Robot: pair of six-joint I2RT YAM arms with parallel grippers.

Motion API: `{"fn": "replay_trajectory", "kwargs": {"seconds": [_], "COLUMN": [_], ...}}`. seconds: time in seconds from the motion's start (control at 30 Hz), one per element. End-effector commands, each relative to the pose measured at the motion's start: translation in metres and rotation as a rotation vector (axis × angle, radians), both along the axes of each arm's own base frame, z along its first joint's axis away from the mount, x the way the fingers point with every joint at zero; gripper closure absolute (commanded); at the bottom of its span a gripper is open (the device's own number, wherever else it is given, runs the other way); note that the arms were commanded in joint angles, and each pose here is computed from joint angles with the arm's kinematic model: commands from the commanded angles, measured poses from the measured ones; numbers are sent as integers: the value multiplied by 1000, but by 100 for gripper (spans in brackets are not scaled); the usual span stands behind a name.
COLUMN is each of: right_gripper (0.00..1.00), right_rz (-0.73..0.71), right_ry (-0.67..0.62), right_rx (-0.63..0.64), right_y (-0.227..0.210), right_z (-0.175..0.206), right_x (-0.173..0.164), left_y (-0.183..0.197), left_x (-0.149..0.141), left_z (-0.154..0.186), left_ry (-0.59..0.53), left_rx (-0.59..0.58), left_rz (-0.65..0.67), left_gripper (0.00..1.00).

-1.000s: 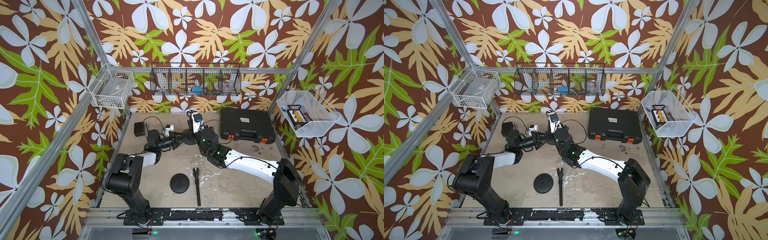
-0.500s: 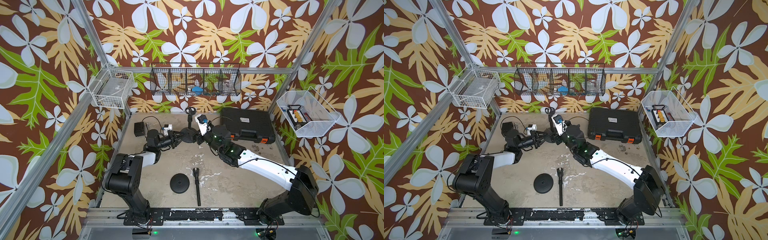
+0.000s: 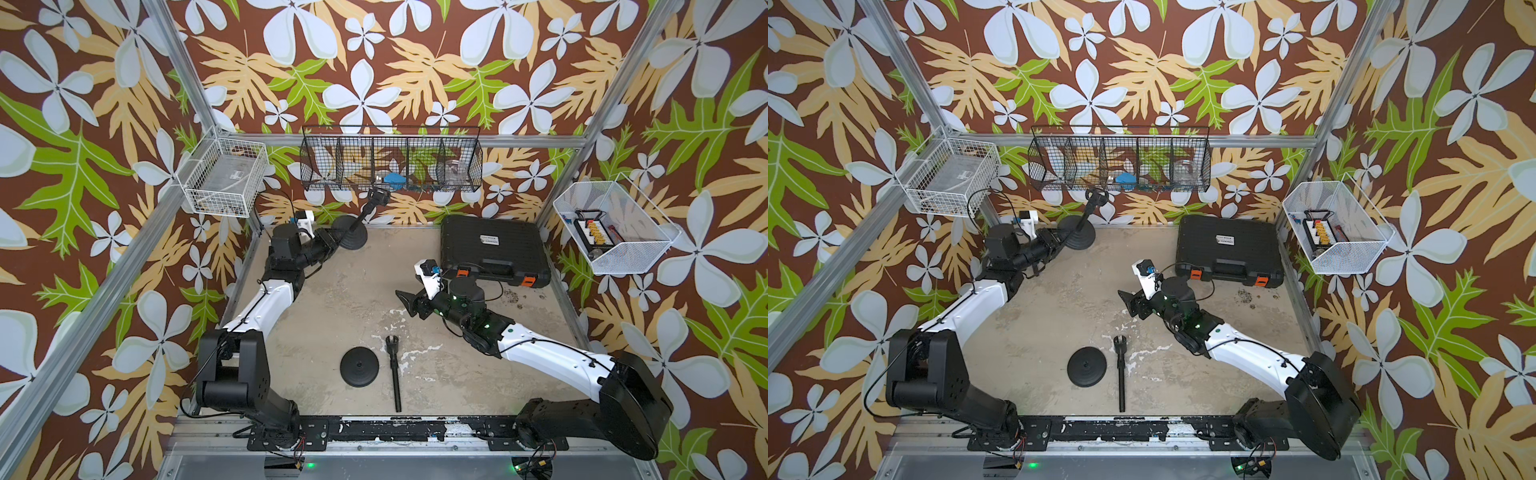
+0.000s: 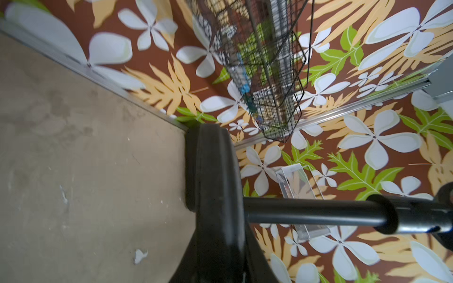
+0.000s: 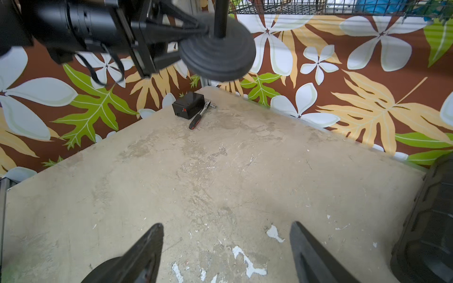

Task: Assemble a microphone stand
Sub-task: Place the microphone stand at the center of the board.

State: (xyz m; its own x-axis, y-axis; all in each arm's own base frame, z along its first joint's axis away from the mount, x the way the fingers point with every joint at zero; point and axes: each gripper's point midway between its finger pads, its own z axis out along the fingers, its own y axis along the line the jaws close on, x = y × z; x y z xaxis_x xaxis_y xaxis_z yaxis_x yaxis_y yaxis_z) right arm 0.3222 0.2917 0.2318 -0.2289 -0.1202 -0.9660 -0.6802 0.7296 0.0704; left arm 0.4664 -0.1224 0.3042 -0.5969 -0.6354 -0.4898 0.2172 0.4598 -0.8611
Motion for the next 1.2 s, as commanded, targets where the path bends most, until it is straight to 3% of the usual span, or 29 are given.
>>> {"fn": "replay_trajectory", "kwargs": {"seconds": [0.0,0.13,0.23,0.4,0.5,0.63,0.87,1.17], "right_gripper": [19,19,19,19,19,19,19,19], "right_rz": [-48,-47,-44,-36,-35,-38,-35,-29], "right_ry": [-12,-8,-7,-5,1,8,25,70], "right_rx": [41,34,27,30,27,25,36,34], "right_y": [-9,-10,-10,-10,-11,-16,-27,-38], "right_z": [8,6,6,6,2,-5,-18,-44], "right_x": [5,4,4,3,2,-1,-3,1], "left_y": [18,27,28,26,19,11,10,26], "left_x": [9,6,4,6,13,28,38,56], "left_z": [16,58,71,69,60,27,-50,-145], "left_ry": [-62,-182,-223,-218,-175,-46,109,272], "left_rx": [219,363,416,417,349,216,17,-23], "left_rz": [96,208,238,224,173,67,-4,-11], "left_gripper": [100,100,100,100,100,100,100,100]}}
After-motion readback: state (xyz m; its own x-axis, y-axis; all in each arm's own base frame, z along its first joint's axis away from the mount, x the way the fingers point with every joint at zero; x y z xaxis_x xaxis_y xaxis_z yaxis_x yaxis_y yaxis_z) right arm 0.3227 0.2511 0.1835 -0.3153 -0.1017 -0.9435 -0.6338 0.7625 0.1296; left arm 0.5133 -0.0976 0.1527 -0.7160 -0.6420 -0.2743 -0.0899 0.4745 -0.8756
